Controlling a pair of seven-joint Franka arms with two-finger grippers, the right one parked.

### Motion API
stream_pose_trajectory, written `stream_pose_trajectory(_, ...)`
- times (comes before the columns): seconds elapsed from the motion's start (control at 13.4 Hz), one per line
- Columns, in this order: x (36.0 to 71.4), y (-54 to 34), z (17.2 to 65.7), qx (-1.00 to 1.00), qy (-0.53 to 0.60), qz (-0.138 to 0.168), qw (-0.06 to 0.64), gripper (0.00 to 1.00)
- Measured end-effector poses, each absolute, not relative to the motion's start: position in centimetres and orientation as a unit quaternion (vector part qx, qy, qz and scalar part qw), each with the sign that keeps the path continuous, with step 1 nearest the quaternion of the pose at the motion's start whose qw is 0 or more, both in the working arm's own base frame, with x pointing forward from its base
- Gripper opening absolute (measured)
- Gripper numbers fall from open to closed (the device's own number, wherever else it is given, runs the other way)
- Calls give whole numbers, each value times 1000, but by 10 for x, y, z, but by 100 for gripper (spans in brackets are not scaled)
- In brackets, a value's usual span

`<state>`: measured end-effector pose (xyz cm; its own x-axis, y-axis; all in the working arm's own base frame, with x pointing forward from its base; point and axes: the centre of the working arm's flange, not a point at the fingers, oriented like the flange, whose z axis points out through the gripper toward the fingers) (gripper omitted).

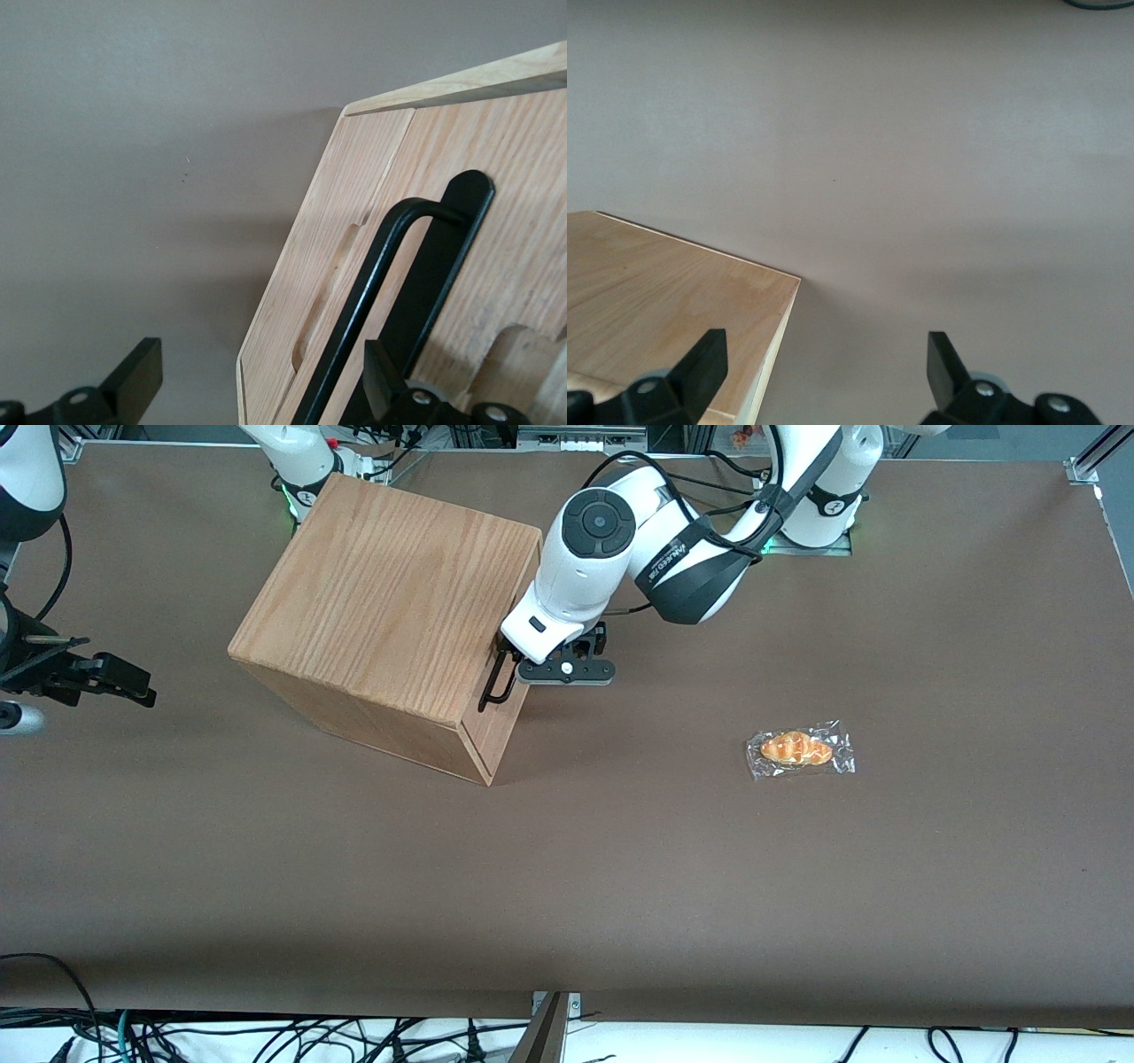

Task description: Open top drawer with left arm

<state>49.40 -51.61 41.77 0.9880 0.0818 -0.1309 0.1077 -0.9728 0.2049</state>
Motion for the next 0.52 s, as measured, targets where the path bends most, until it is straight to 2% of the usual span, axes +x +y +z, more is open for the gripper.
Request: stream_pose_trajectory(0.52,497,-517,409,991,49,-62,108,100)
